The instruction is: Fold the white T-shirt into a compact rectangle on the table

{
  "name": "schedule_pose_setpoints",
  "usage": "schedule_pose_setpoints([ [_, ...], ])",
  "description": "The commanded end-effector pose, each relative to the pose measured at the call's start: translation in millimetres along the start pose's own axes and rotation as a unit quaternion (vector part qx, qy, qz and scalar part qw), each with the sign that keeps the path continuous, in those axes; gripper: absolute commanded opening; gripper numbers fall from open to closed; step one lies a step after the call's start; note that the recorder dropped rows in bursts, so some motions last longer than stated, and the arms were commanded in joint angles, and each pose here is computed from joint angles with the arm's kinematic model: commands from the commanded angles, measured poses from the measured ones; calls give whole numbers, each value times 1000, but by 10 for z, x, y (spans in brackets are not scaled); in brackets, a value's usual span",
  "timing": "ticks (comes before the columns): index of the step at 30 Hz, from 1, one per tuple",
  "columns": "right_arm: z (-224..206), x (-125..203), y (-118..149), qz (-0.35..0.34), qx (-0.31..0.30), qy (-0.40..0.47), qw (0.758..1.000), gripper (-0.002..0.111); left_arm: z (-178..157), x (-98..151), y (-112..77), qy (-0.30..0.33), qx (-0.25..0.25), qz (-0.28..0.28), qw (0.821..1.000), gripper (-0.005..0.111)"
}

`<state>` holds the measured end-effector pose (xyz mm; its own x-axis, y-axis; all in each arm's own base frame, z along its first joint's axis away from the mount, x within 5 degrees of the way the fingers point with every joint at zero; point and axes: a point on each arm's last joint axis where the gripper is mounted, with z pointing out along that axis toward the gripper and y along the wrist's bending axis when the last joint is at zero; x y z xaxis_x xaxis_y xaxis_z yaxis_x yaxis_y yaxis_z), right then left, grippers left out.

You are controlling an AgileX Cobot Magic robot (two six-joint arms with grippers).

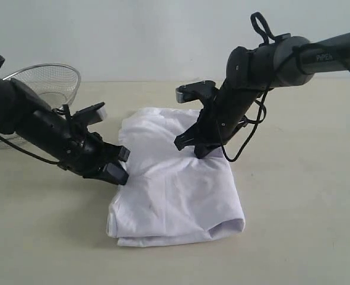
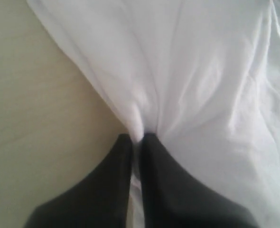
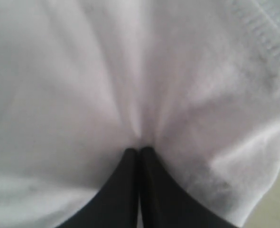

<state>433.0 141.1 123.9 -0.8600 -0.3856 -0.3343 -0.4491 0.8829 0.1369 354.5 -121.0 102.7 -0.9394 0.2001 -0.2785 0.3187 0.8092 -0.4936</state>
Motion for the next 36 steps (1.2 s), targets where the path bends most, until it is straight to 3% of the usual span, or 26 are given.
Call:
schedule_pose_setpoints([
  [1,72,72,-70,-7,4,25,1000,0,-133,-7,124,2,-21,-2,1000,5],
  [4,73,71,-70,-8,4,24,1000,0,-165,2,109,7,-9,5,1000,5],
  [8,73,71,-70,-8,4,24,1000,0,-277,-64,-48,-24,40,22,999,5],
  [11,19,46,-63,-9,6,16,1000,0,-412,-120,-127,-51,38,30,998,5],
  [15,-260,-62,-31,-15,17,-25,999,0,-521,-171,-152,-79,14,42,996,5],
  [22,-875,-136,-33,-9,83,-60,995,0,-530,-140,-196,-62,35,46,996,5],
  [25,-988,-126,-138,-7,110,-64,992,0,-505,-113,-263,-48,51,52,996,5],
  [29,-982,-102,-503,28,127,-89,988,0,-413,-85,-445,-33,66,70,995,5],
  [32,-945,-59,-727,55,94,-106,988,0,-310,-55,-623,-23,67,95,993,5],
  [36,-778,5,-855,36,2,-114,993,0,-192,-29,-754,-29,46,87,995,5],
])
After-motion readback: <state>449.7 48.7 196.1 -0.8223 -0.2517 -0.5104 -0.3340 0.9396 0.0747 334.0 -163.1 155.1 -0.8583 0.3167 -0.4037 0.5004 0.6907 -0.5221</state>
